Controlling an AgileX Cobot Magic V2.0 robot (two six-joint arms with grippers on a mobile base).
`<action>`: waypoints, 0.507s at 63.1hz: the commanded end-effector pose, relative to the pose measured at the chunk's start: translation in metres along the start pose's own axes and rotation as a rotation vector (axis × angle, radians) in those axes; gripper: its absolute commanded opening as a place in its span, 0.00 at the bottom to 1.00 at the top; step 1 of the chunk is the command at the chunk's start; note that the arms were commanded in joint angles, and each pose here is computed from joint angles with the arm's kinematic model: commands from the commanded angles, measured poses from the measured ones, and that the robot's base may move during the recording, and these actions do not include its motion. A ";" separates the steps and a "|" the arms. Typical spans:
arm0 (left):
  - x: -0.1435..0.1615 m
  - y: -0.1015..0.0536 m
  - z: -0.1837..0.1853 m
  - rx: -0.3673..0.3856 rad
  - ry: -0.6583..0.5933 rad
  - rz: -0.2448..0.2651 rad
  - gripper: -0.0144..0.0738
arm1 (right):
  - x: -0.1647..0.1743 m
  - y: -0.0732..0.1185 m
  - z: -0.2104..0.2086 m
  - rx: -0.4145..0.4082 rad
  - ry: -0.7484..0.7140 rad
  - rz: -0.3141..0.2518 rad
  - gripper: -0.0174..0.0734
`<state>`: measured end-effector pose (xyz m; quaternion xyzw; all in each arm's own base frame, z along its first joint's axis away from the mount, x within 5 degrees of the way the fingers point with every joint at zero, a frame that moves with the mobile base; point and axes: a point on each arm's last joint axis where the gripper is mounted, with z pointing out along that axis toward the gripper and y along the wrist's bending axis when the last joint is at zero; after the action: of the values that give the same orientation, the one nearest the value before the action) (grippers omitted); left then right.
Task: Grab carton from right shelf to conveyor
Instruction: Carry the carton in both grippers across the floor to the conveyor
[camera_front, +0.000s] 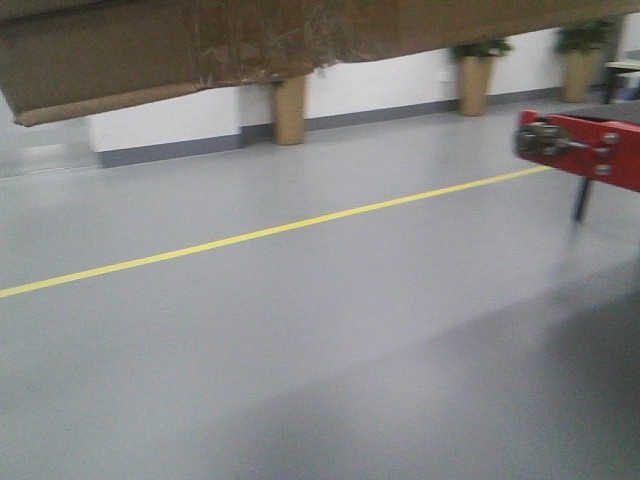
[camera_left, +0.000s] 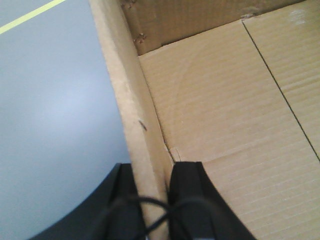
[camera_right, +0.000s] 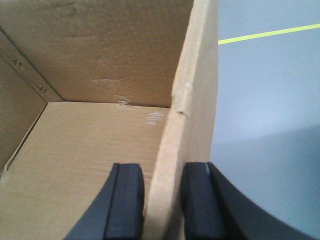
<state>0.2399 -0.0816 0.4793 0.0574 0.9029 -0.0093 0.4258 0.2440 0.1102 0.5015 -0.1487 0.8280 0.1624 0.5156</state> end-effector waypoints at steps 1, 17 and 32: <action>0.000 0.002 -0.004 -0.021 -0.004 0.027 0.15 | -0.013 -0.001 -0.011 0.014 -0.133 -0.018 0.12; -0.002 0.011 -0.005 -0.120 -0.031 0.066 0.15 | -0.013 -0.001 -0.012 0.014 -0.135 -0.018 0.12; -0.005 0.019 -0.007 -0.216 -0.058 0.105 0.15 | -0.014 -0.001 -0.012 0.014 -0.137 -0.018 0.12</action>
<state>0.2427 -0.0750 0.4835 0.0585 0.8902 0.0419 0.4499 0.2457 0.1119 0.5033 -0.1477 0.8199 0.1683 0.5269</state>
